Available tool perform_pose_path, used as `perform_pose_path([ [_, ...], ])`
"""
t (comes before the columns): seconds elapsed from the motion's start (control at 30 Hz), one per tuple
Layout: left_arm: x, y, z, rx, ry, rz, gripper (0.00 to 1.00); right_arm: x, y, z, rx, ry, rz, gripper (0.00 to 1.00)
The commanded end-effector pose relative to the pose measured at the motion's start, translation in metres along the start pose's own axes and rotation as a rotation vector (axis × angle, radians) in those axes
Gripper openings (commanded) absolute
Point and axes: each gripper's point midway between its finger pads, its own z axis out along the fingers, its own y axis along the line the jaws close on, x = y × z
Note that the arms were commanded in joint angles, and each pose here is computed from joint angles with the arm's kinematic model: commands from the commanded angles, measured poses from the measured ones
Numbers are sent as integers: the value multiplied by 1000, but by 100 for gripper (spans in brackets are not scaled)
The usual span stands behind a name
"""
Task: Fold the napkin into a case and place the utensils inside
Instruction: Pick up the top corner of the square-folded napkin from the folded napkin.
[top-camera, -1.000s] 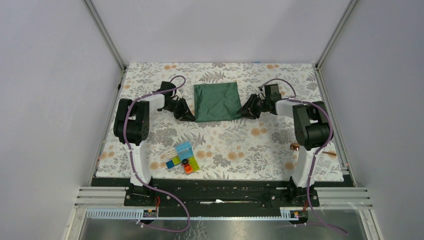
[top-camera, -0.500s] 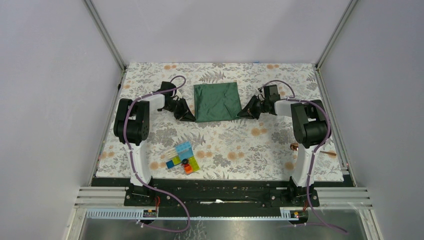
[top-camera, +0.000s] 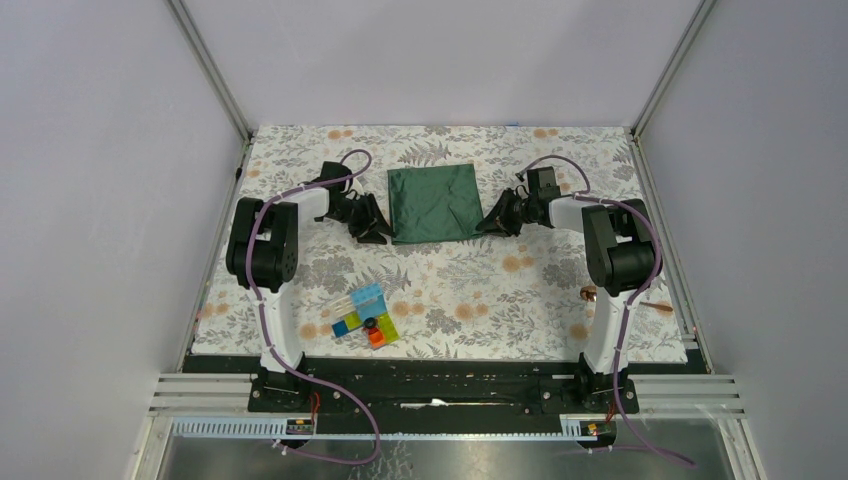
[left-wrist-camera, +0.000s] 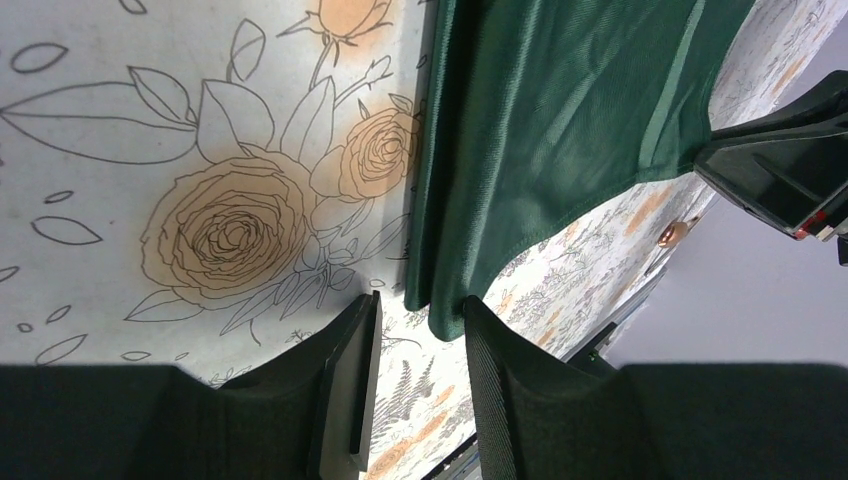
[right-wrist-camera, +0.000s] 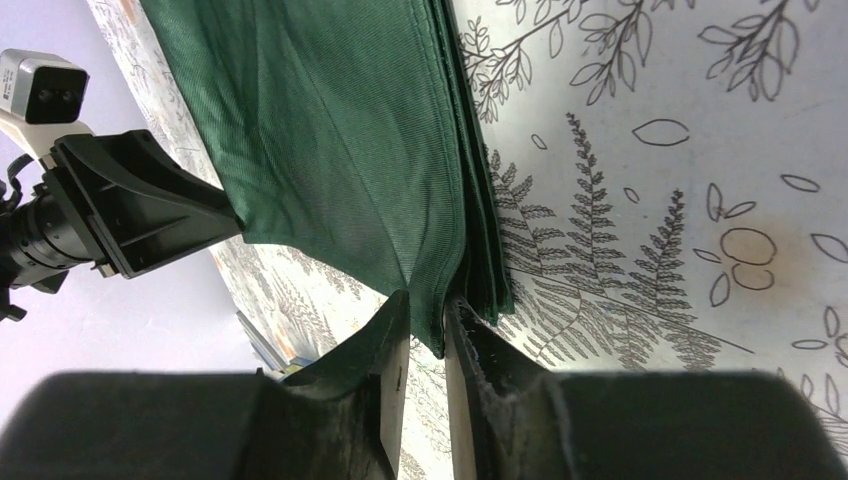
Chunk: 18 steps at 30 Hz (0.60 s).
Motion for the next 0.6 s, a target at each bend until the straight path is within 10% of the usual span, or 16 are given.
perform_pose_path([
  [0.0, -6, -22, -9, 60, -22, 49, 42, -14, 22, -16, -16, -56, -74, 26],
  [0.57, 0, -16, -7, 32, -28, 65, 37, -10, 24, -18, -36, -38, -73, 0],
])
